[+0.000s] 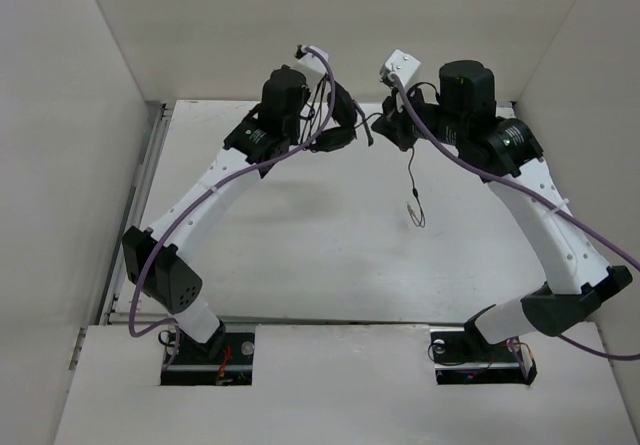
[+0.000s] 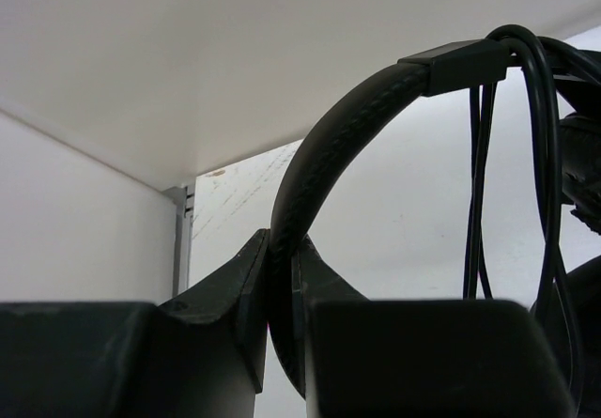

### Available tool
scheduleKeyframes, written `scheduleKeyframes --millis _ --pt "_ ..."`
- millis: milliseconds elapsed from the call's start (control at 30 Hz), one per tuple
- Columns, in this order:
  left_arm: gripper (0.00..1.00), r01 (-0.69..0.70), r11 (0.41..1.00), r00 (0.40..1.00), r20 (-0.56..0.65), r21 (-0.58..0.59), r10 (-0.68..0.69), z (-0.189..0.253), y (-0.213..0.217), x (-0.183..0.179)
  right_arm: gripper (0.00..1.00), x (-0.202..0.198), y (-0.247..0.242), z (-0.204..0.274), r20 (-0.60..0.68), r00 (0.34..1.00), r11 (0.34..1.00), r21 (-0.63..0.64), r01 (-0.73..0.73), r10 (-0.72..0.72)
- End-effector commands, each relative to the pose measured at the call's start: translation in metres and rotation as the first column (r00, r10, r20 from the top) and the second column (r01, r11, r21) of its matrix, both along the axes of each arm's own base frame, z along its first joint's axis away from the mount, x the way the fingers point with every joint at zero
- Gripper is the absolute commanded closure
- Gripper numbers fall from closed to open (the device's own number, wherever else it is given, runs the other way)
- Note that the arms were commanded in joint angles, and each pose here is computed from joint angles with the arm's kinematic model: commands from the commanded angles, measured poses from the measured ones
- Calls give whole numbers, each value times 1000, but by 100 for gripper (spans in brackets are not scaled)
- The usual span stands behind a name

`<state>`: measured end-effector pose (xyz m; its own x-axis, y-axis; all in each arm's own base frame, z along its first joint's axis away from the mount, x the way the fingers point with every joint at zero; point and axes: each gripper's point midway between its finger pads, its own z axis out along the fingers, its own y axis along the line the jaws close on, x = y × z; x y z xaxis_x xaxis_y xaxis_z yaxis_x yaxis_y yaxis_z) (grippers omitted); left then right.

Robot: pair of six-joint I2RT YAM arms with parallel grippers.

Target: Wrap the headphones

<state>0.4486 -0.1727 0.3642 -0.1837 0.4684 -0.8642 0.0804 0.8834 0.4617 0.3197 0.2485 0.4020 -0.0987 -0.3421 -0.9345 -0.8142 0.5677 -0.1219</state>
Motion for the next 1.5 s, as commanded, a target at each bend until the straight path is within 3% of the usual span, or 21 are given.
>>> scheduleKeyframes --millis 0,300,667,833,1200,1467 --pt "97 96 990 992 89 -104 -87 43 -17 -27 96 22 -31 47 250 958 986 -48 157 -140" --pt "97 301 938 952 2 -172 -305 28 -67 -66 99 62 -57 71 463 832 920 -79 384 -307" --pt "98 463 837 879 25 -291 -477 49 -97 -107 99 83 -47 55 485 819 905 -119 408 -305" --pt "98 545 766 828 71 -342 -557 72 -111 -128 97 88 -46 43 456 834 907 -121 402 -309" --pt "98 565 730 818 151 -383 -554 108 -103 -135 95 94 -67 26 352 863 909 -74 411 -361" --pt "98 651 635 756 278 -416 -593 171 -118 -153 89 83 -61 11 135 938 948 59 313 -318"
